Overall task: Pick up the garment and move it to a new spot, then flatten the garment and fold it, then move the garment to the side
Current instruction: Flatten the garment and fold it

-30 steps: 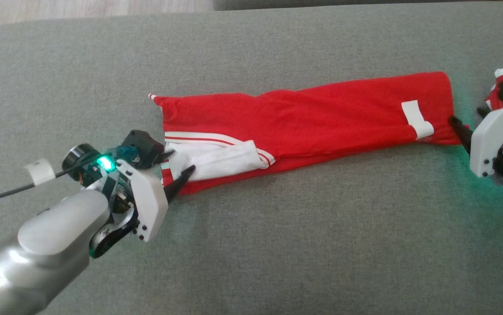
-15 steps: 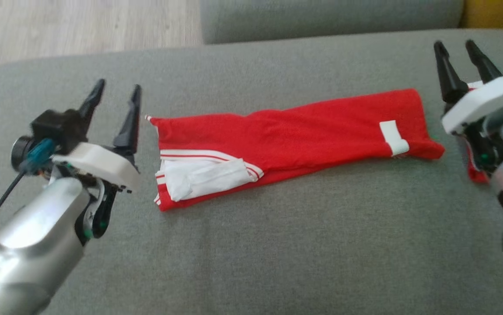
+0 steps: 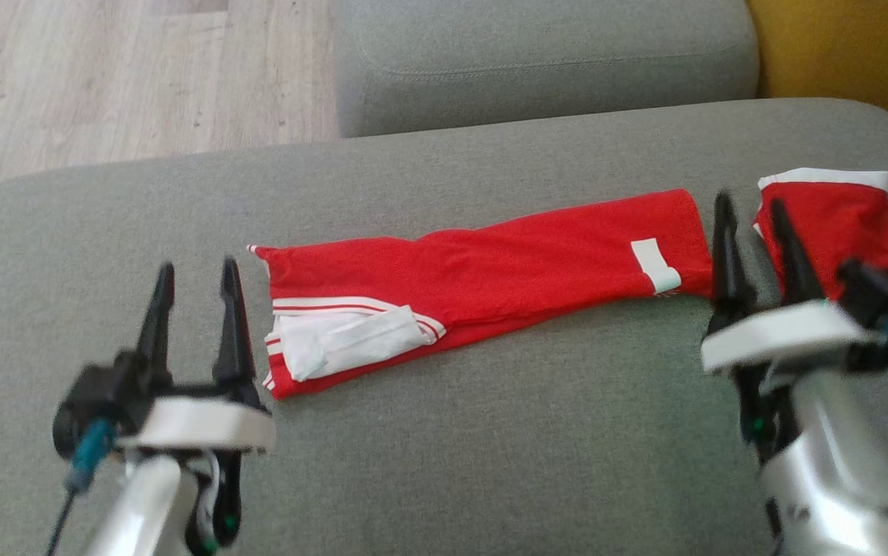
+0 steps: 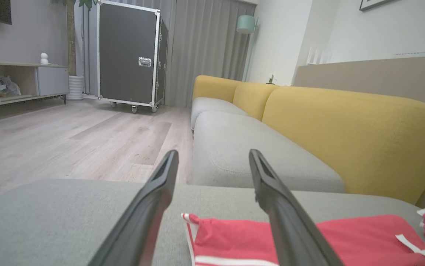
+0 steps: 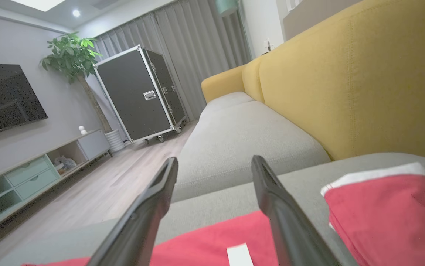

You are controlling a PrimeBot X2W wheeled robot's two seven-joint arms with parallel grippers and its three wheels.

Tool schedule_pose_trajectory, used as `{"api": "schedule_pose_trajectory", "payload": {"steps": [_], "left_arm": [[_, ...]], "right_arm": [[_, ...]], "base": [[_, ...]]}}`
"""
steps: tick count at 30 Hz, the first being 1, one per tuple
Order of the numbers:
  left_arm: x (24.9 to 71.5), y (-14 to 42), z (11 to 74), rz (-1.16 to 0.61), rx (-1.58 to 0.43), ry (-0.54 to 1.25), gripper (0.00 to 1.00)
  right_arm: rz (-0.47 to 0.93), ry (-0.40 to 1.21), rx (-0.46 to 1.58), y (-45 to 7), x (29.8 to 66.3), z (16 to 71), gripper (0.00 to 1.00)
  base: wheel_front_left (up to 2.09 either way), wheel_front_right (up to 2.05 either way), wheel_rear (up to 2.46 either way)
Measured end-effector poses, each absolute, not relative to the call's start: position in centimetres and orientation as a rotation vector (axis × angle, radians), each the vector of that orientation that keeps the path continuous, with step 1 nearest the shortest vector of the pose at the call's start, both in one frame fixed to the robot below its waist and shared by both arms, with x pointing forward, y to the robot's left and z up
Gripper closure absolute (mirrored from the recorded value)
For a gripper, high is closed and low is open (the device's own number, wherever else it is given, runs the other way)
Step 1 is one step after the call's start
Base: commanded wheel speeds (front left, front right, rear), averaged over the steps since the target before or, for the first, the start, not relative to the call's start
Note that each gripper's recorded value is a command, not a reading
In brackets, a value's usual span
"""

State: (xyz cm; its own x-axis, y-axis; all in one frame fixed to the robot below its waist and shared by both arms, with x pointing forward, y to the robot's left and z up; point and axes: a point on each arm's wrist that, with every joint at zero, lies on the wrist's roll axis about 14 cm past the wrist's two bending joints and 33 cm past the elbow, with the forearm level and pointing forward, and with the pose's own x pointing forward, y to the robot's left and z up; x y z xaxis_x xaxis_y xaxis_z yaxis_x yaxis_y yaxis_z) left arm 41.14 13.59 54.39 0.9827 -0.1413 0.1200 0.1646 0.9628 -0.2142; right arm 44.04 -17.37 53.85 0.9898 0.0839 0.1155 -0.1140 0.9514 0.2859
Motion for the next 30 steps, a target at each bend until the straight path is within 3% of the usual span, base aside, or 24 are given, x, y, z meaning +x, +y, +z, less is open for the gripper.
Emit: {"api": "schedule_pose_trajectory", "payload": {"steps": [8,13,22,30], "left_arm": [[38.4,12.7,50.7,-0.161,-0.207,-0.037,0.0],[38.1,13.5,49.8,-0.124,-0.217,-0.025,0.0],[38.3,13.6,48.1,-0.13,-0.208,0.016,0.0],[40.2,13.7,48.3,-0.138,-0.203,0.008,0.0]], "right_arm": [[0.06,-0.057,0.219,-17.6,39.5,50.6,0.0],[0.061,-0.027,0.24,-17.3,38.5,49.4,0.0],[0.065,0.032,0.232,-16.9,40.1,47.7,0.0],[0.013,0.212,0.179,-17.9,46.0,44.5,0.0]], "base": [[0.0,0.0,0.0],[0.0,0.0,0.0],[0.0,0.0,0.0],[0.0,0.0,0.0]]}}
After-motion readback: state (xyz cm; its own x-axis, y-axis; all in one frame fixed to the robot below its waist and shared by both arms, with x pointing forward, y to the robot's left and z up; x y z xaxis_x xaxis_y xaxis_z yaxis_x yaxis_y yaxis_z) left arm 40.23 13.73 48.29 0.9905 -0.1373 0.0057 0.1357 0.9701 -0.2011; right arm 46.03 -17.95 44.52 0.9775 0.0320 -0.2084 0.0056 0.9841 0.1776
